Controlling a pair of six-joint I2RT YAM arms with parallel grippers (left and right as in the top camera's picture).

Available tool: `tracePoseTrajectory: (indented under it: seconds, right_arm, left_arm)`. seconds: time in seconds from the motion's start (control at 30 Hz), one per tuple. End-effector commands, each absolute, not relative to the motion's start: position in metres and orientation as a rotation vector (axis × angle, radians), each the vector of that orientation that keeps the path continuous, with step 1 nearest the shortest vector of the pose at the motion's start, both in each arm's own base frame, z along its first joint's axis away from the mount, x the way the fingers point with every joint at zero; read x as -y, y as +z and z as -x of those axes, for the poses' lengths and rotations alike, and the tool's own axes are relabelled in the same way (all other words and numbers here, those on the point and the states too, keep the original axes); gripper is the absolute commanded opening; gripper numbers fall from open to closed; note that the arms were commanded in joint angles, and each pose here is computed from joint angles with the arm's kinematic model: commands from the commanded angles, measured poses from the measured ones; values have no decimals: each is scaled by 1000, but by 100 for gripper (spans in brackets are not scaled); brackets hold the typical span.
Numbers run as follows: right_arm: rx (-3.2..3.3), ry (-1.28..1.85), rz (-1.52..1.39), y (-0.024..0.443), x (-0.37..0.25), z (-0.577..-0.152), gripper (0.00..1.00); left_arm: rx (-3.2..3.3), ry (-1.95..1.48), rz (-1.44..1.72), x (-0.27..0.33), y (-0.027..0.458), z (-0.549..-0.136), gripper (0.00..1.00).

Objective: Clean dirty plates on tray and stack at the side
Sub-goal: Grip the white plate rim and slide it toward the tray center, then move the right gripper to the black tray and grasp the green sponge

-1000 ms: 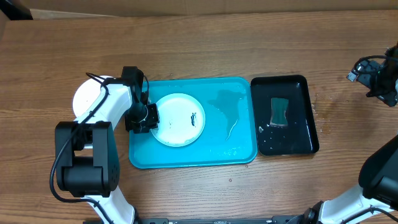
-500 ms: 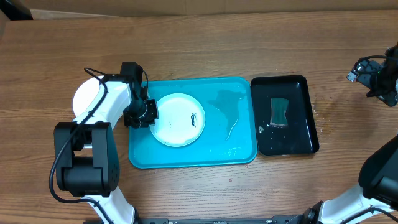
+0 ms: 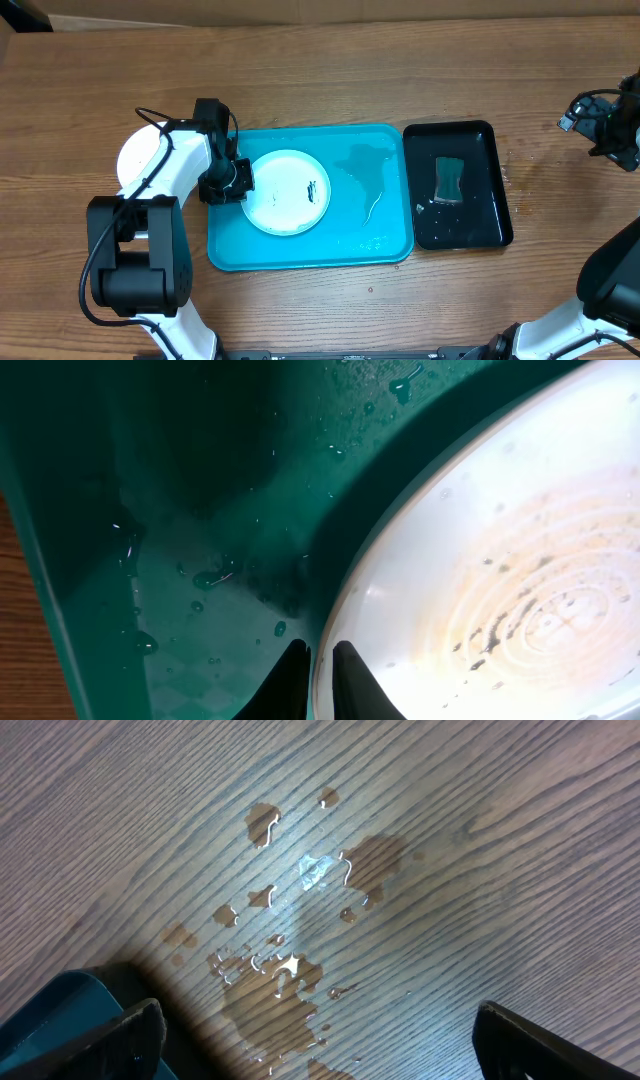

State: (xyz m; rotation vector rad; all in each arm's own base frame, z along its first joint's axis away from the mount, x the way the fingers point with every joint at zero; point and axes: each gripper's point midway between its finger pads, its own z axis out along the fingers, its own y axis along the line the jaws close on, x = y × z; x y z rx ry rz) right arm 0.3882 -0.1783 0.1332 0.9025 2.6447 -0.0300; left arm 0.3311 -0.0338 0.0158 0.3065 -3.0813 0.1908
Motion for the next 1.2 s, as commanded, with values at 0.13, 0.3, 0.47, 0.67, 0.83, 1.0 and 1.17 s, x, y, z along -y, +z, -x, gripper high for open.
tracePoseTrajectory:
  seconds: [0.13,0.3,0.47,0.67,0.83,1.0,1.17]
  right_arm:
    - [-2634,-34,-906,136,179,-389,100]
    - [-2595,14,-881,140,177,-400,100]
    - [-2531,329,-779,152,143,-425,100]
    - [-2546,855,-620,169,69,-417,84]
    - [-2797,694,-578,143,44,-384,78]
    - [-2996,500,-479,129,17,-359,78]
    - [-3088,262,-404,119,-5,-350,78]
  left_arm:
    - [3102,189,-286,35,18,-337,16]
    - [3101,188,-287,35,18,-337,15]
    - [3103,189,-287,35,18,-337,15]
    - [3108,192,-293,35,18,-339,16]
    - [3114,194,-299,35,18,-341,16]
    - [3114,194,-299,35,18,-341,16]
    - [3113,194,-299,35,18,-341,16]
